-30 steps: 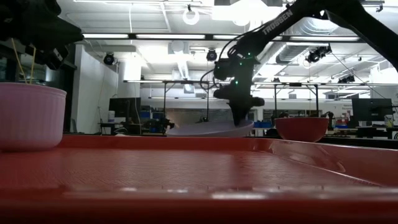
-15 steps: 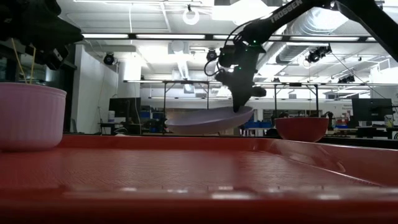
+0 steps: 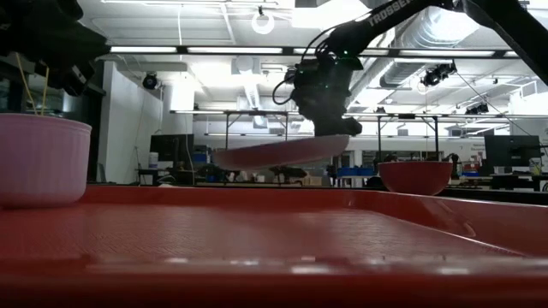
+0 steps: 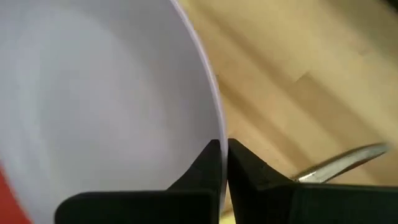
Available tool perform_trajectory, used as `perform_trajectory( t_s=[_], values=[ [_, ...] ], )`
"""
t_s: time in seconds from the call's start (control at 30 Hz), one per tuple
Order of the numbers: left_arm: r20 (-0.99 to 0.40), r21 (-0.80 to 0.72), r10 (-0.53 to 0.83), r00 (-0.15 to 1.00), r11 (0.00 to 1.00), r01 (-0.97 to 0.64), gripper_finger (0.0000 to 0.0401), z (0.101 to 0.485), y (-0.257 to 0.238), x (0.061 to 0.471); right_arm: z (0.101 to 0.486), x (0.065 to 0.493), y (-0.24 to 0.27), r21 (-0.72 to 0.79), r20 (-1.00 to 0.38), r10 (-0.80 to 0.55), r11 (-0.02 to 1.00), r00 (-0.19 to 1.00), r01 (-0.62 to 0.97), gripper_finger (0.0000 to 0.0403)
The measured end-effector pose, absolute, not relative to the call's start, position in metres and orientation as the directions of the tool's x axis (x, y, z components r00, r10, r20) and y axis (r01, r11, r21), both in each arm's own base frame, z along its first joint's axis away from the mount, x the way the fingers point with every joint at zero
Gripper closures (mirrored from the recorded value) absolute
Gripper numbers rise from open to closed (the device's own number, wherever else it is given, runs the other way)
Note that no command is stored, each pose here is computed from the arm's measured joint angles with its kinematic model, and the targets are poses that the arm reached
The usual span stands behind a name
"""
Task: Set up tray
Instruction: Put the blue plate on the bottom of the pink mug on the orange serving tray
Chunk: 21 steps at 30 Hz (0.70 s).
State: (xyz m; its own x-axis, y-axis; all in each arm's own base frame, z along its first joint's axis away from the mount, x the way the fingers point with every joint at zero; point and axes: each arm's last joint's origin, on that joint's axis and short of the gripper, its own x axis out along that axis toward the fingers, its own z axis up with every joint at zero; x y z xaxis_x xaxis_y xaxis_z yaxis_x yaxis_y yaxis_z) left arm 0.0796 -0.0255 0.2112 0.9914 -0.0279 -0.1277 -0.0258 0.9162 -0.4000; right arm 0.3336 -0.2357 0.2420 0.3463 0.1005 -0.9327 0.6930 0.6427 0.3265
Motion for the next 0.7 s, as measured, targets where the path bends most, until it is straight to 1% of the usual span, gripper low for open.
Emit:
perform_trajectory(
  t_s=[0.13,0.43,0.6,0.7],
  values=[
    [-0.138,-0.388,-0.088,0.987,0.921,0.028,0.0316,0.21,-0.027,0.079,0.241,0.345,-0.214,0.326,-0.937,0.14,0.678,0.32,0.659,0.0403],
    [-0.139,-0.387,-0.105,0.985,0.921,0.043,0.0316,0.21,-0.028,0.079,0.241,0.374,-0.157,0.337,-0.935,0.202,0.764,0.292,0.55,0.0403],
    [-0.139,-0.391,-0.127,0.982,0.918,0.063,0.0316,0.21,-0.028,0.079,0.242,0.385,-0.127,0.379,-0.921,0.261,0.776,0.29,0.504,0.0403],
    [-0.141,-0.39,-0.134,0.981,0.918,0.07,0.0316,0.21,-0.029,0.079,0.242,0.392,-0.109,0.384,-0.918,0.273,0.79,0.286,0.478,0.0403]
  ],
)
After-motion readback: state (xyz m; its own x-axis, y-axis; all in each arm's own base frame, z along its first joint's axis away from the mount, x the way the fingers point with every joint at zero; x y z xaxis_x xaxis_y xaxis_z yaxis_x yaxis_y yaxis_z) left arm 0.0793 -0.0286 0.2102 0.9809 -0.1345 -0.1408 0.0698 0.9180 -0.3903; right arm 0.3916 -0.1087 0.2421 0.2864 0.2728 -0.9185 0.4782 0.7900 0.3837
